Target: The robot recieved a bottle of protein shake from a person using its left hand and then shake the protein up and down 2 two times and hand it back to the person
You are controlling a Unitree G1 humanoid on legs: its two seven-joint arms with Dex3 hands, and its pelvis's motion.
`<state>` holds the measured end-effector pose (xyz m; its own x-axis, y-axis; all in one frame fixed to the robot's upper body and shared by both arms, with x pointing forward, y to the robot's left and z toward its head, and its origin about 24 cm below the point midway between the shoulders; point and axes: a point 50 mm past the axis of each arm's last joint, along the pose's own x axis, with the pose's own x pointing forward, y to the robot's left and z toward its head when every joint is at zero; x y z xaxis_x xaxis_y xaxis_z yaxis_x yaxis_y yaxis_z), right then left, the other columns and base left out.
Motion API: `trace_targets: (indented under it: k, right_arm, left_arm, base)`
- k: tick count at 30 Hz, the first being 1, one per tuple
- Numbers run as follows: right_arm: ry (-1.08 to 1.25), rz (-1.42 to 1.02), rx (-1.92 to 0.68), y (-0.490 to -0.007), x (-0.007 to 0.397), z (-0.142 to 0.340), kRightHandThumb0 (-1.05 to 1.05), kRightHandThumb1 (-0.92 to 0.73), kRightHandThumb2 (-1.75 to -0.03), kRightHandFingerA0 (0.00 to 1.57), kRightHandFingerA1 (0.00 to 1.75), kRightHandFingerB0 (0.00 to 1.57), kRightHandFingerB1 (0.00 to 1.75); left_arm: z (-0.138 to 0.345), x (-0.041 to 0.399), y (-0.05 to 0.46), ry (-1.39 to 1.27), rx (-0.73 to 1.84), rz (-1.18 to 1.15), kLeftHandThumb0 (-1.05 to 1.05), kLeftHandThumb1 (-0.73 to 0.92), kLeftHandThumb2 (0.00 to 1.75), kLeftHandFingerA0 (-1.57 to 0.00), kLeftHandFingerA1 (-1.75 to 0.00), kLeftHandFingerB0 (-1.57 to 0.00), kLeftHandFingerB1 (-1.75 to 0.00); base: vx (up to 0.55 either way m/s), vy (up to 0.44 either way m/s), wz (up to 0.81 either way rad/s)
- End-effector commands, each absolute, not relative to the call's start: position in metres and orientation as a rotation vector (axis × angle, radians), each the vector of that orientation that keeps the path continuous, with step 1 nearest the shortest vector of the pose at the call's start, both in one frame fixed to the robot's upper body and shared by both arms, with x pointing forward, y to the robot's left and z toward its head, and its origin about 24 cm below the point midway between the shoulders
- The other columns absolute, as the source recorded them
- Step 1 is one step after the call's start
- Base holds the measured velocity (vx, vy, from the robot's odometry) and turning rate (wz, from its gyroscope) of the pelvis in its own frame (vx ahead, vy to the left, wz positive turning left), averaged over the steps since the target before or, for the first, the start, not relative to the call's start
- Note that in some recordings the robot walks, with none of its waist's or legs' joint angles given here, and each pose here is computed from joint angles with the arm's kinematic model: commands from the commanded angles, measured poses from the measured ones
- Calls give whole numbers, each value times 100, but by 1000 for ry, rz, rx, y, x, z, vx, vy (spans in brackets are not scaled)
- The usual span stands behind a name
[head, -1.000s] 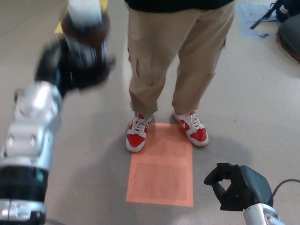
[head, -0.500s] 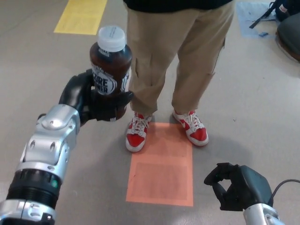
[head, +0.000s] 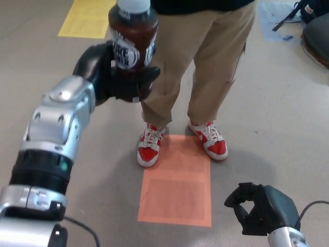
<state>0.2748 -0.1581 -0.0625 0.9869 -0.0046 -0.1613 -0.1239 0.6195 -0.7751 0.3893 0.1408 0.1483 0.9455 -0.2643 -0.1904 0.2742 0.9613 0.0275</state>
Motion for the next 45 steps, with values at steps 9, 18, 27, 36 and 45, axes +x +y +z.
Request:
trace_targets:
  k: [9,18,27,36,45]
  right_arm:
    - [259,81,-911,-173,247,-84,-46,-52,-114,89,94,96,72]
    - [247,74,-900,-171,246,-84,-44,-47,-119,85,111,96,75]
    - [234,71,-913,-171,242,-86,-46,-53,-106,93,106,97,74]
    - [234,84,-908,-171,243,-85,-48,-54,-104,94,110,96,77]
    - [245,78,-907,-172,242,-86,-47,-54,-104,94,106,97,77]
  left_arm:
    - [150,378,140,460,-115,-351,-19,76,62,-111,-97,-71,-72]
    - [163,377,139,433,-105,-367,-25,75,62,-111,-94,-70,-60]
    - [198,378,139,350,-8,-390,-26,81,63,-110,-96,-69,-95]
    - [225,382,142,291,120,-349,-22,75,62,-115,-88,-71,-73]
    - [227,384,141,292,103,-340,-24,76,62,-115,-88,-72,-83]
  base:
    - [0,0,0]
    - [0,0,0]
    - [0,0,0]
    - [0,0,0]
    - [0,0,0]
